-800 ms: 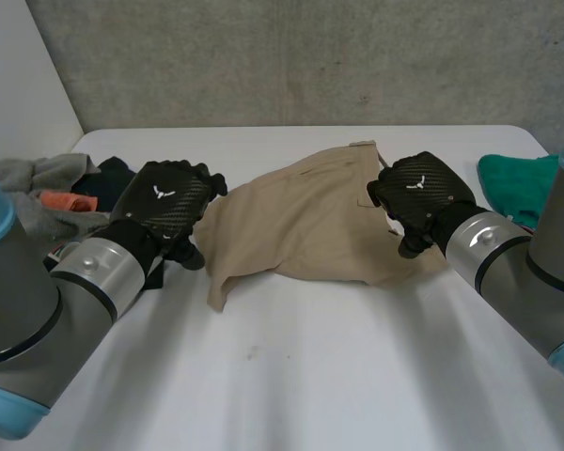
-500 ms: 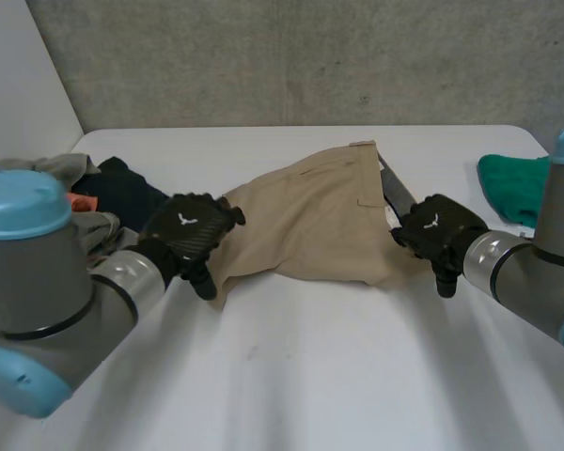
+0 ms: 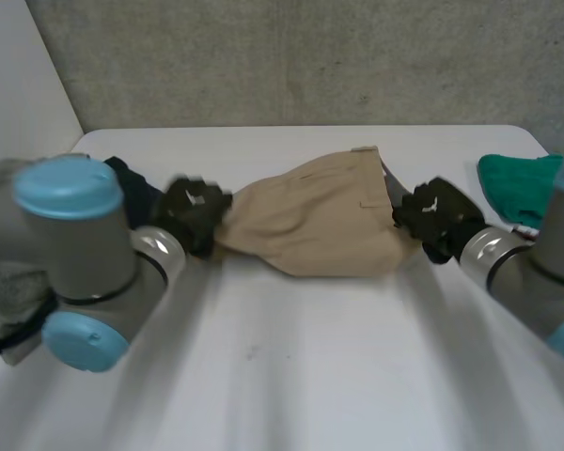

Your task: Fold the laundry.

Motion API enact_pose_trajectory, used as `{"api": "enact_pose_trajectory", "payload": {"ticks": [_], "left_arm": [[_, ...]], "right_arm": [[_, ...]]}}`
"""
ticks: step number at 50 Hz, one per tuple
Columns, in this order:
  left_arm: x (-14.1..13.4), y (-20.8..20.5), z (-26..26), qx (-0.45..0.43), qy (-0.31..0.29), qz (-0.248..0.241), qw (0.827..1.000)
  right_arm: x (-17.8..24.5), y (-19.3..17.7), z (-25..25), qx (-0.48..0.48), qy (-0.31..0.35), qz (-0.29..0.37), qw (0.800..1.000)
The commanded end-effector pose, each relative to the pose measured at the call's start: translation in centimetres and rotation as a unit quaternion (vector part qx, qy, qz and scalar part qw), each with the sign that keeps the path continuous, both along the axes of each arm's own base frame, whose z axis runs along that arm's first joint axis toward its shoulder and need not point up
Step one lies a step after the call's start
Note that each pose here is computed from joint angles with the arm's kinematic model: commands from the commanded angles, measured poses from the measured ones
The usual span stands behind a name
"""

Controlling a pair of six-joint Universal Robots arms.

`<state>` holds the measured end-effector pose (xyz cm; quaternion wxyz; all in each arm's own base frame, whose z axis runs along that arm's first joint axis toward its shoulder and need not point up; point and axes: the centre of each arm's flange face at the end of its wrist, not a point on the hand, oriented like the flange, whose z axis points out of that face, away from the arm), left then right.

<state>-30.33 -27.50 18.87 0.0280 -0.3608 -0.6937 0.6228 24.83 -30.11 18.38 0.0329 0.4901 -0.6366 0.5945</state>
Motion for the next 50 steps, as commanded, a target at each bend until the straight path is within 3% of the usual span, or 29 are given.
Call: {"api": "enact_pose_trajectory", "payload": {"ticks": [1, 5, 9, 15, 20, 27, 34, 38, 42, 47, 50], "left_arm": [[2.3, 1.4, 12.0, -0.163, 0.116, 0.025, 0.979], [3.0, 1.5, 15.5, -0.219, 0.155, 0.026, 0.963], [2.8, -0.9, 15.1, -0.211, 0.150, 0.041, 0.965], [2.0, -5.3, 10.0, -0.149, 0.113, 0.068, 0.980], [1.1, -8.9, 4.3, -0.109, 0.080, 0.086, 0.987], [0.3, -10.2, 0.5, -0.081, 0.048, 0.083, 0.992], [2.4, -6.7, 2.4, -0.043, 0.021, 0.112, 0.993], [4.2, -2.6, 5.0, -0.046, 0.023, 0.120, 0.991], [5.6, 2.7, 6.6, -0.044, 0.031, 0.097, 0.994], [6.4, 11.1, 5.4, -0.008, 0.037, 0.018, 0.999], [6.6, 14.0, 4.0, 0.021, 0.040, -0.020, 0.999]], "right_arm": [[-1.2, 3.4, 9.9, -0.007, -0.062, 0.020, 0.998], [-1.5, 3.4, 13.3, 0.020, -0.141, 0.005, 0.990], [-0.9, 2.8, 13.8, 0.064, -0.205, -0.007, 0.977], [2.3, 3.4, 9.8, 0.113, -0.181, 0.016, 0.977], [4.6, 3.7, 4.2, 0.162, -0.146, -0.008, 0.976], [6.6, 3.0, -0.3, 0.152, -0.151, -0.049, 0.976], [7.1, 2.3, -2.5, 0.124, -0.140, -0.090, 0.978], [7.2, 2.7, -3.0, 0.124, -0.129, -0.087, 0.980], [7.3, 3.1, -3.1, 0.120, -0.119, -0.081, 0.982], [7.4, 3.4, -3.1, 0.109, -0.108, -0.073, 0.985], [7.5, 3.5, -3.1, 0.105, -0.104, -0.070, 0.987]]}}
